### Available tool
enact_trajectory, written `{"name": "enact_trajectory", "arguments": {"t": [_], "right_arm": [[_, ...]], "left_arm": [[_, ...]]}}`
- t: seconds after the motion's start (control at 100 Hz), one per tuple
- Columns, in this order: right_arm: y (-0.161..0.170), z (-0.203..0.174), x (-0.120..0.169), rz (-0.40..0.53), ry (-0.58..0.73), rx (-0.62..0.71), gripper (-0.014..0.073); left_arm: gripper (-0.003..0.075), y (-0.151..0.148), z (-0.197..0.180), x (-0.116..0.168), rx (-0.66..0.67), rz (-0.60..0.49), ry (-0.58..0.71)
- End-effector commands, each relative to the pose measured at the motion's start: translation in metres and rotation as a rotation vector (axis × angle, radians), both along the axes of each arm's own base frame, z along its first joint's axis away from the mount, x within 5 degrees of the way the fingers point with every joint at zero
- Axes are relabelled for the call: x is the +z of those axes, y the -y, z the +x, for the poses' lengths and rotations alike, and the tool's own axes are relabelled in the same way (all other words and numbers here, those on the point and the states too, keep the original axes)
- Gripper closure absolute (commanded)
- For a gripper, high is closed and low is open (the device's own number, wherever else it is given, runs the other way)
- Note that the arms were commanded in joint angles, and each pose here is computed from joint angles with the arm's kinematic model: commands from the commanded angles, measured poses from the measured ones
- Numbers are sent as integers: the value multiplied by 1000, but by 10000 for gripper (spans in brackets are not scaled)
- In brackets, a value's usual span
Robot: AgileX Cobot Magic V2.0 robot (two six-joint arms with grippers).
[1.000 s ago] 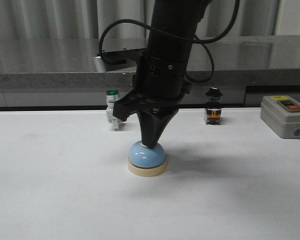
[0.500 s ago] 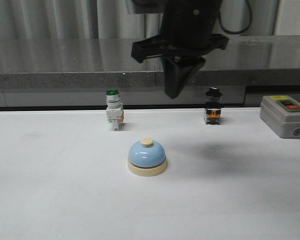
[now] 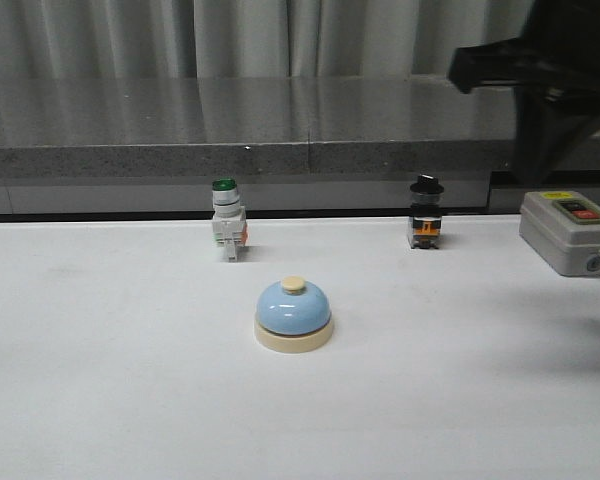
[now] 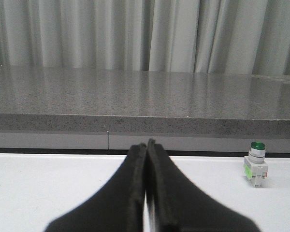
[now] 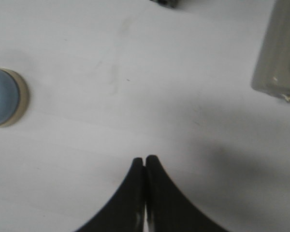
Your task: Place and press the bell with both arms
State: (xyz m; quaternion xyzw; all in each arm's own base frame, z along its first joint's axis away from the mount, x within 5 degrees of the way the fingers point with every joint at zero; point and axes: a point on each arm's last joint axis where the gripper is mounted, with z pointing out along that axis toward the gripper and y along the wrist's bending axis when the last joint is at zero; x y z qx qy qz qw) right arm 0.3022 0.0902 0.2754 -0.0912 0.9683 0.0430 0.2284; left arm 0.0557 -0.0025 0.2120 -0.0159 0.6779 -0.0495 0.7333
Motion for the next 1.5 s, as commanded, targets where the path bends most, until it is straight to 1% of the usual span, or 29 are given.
{"name": "enact_trajectory", "arguments": {"t": [0.0, 0.2, 0.31, 0.5, 0.72, 0.88, 1.05, 1.28, 1.49], "right_arm": [[20, -11, 21, 22, 105, -56, 655], [57, -42, 19, 40, 141, -189, 655], [72, -64, 18, 41, 161, -242, 655], [85, -98, 14, 53, 245, -288, 655], [86, -132, 14, 83, 441, -282, 655], [87, -161, 3, 96, 517, -279, 655], [88, -193, 1, 115, 622, -276, 655], [89, -227, 12, 150, 829, -267, 655], [89, -247, 2, 187, 1039, -252, 655]], "left_arm": [[741, -1, -1, -6, 8, -10, 64], [741, -1, -1, -6, 8, -10, 64], [741, -1, -1, -6, 8, -10, 64], [741, -1, -1, -6, 8, -10, 64], [741, -1, -1, -6, 8, -10, 64], [741, -1, -1, -6, 8, -10, 64], [741, -1, -1, -6, 8, -10, 64], [741, -1, -1, -6, 8, -10, 64], [741, -1, -1, -6, 8, -10, 64]]}}
